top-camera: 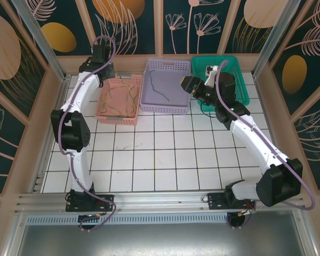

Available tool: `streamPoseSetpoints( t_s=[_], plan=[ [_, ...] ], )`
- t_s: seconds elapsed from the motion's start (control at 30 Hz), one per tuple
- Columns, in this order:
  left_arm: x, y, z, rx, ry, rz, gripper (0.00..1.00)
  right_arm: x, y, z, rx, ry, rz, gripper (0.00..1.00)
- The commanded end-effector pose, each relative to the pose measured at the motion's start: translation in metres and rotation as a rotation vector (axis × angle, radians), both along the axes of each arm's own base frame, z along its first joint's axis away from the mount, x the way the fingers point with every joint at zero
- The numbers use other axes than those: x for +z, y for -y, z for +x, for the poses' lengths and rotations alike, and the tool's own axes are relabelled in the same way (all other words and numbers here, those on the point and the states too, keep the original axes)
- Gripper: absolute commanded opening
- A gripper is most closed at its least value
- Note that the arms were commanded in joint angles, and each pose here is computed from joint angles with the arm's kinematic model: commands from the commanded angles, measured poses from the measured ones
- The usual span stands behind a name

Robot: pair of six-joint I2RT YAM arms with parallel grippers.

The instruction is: Untangle the cables

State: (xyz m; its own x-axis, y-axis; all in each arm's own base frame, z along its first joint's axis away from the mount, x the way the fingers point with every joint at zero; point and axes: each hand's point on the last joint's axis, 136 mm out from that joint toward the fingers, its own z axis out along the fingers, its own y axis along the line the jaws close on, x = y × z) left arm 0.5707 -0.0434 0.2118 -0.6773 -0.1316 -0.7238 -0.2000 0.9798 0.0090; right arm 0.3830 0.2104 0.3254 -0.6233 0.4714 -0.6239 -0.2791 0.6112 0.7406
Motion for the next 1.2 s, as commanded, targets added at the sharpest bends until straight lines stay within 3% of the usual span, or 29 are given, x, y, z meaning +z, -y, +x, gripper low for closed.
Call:
streamPoseSetpoints(
  t_s=[0.0, 0.43, 0.53, 0.73, 1.07, 1.1, 1.13, 1.17],
  plan=[
    [-0.021, 0.006, 0.009, -0.009, -0.032, -0.036, 0.00, 0.004, 0.003, -0.008, -0.022, 0.001, 0.004, 0.63],
    [-0.094, 0.018, 0.027, 0.031, -0.081, -0.132, 0.01, -0.006, 0.012, -0.016, -0.052, -0.027, -0.022, 0.63],
    [-0.085, 0.014, 0.024, 0.061, -0.067, -0.130, 0.39, -0.007, 0.013, -0.016, -0.055, -0.026, -0.028, 0.63],
    [-0.032, 0.010, 0.016, 0.073, 0.029, -0.142, 0.67, -0.006, 0.013, -0.011, -0.058, -0.009, -0.035, 0.63],
    [0.046, 0.006, -0.014, 0.138, 0.174, -0.257, 0.73, -0.004, 0.024, 0.002, -0.119, 0.021, -0.129, 0.65],
    [0.051, 0.004, -0.020, 0.153, 0.187, -0.273, 0.75, -0.006, 0.030, 0.003, -0.147, 0.021, -0.163, 0.75],
    [0.061, 0.004, -0.030, 0.158, 0.209, -0.295, 0.77, -0.008, 0.040, 0.004, -0.183, 0.022, -0.201, 0.98],
    [0.066, 0.005, -0.039, 0.152, 0.226, -0.321, 0.97, -0.012, 0.054, 0.004, -0.236, 0.015, -0.237, 0.99]
  ],
)
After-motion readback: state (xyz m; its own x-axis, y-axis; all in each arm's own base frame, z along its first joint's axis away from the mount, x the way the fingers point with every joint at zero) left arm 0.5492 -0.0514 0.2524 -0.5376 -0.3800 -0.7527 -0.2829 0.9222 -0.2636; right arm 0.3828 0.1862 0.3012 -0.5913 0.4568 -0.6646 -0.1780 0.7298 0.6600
